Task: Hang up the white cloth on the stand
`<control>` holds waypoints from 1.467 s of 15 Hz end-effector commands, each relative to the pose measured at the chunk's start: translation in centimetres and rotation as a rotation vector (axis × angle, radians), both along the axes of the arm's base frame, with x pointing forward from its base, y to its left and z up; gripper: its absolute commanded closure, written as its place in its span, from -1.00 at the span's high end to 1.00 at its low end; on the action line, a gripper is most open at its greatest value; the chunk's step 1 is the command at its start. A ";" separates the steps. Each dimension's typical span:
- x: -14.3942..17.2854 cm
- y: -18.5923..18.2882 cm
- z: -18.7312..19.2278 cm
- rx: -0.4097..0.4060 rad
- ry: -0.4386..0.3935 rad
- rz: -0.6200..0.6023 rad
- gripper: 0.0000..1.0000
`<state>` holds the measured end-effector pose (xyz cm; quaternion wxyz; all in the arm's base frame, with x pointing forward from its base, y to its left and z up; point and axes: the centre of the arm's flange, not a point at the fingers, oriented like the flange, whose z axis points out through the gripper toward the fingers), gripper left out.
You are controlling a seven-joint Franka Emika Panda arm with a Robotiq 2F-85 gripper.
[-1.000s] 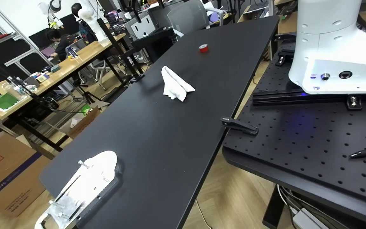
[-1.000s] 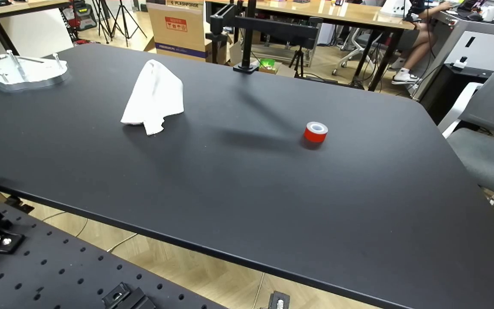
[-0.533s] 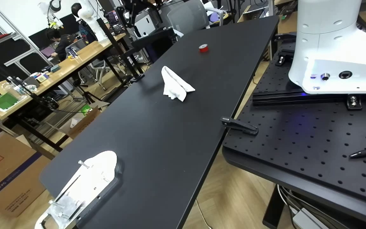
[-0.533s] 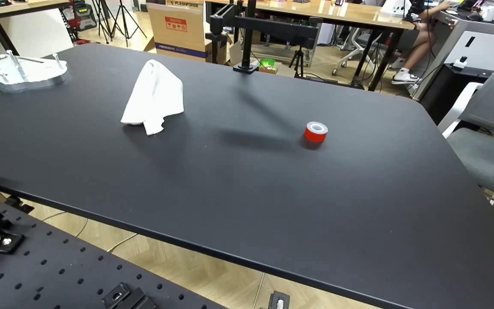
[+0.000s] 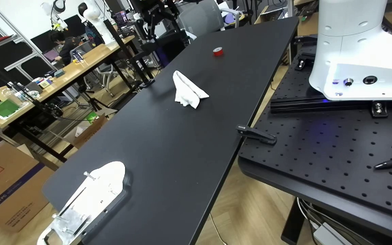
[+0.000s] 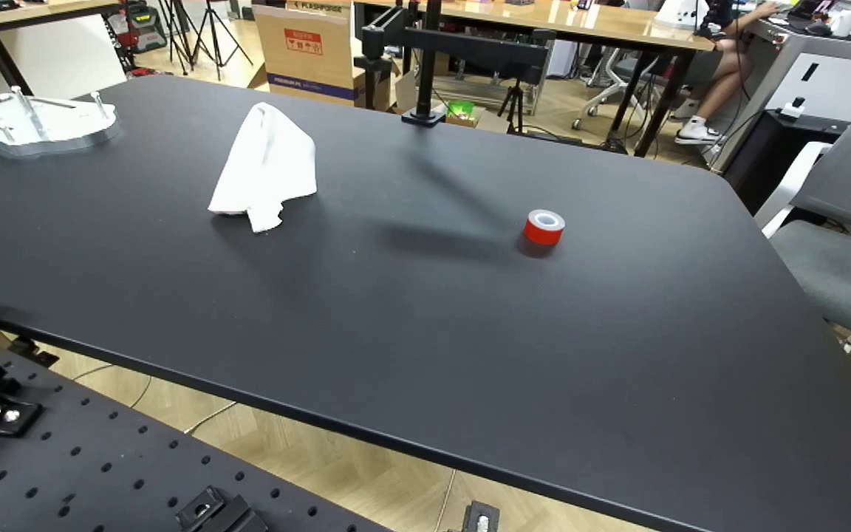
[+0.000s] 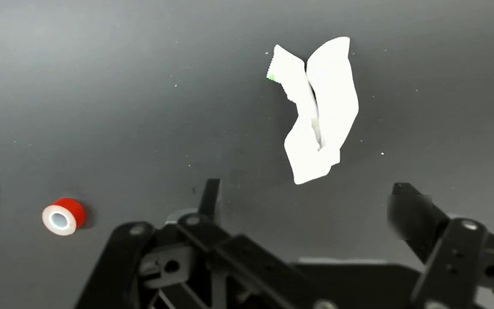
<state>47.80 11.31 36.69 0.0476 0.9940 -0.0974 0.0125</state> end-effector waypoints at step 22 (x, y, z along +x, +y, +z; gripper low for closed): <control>5.3 4.8 -13.7 -0.056 0.122 0.123 0.28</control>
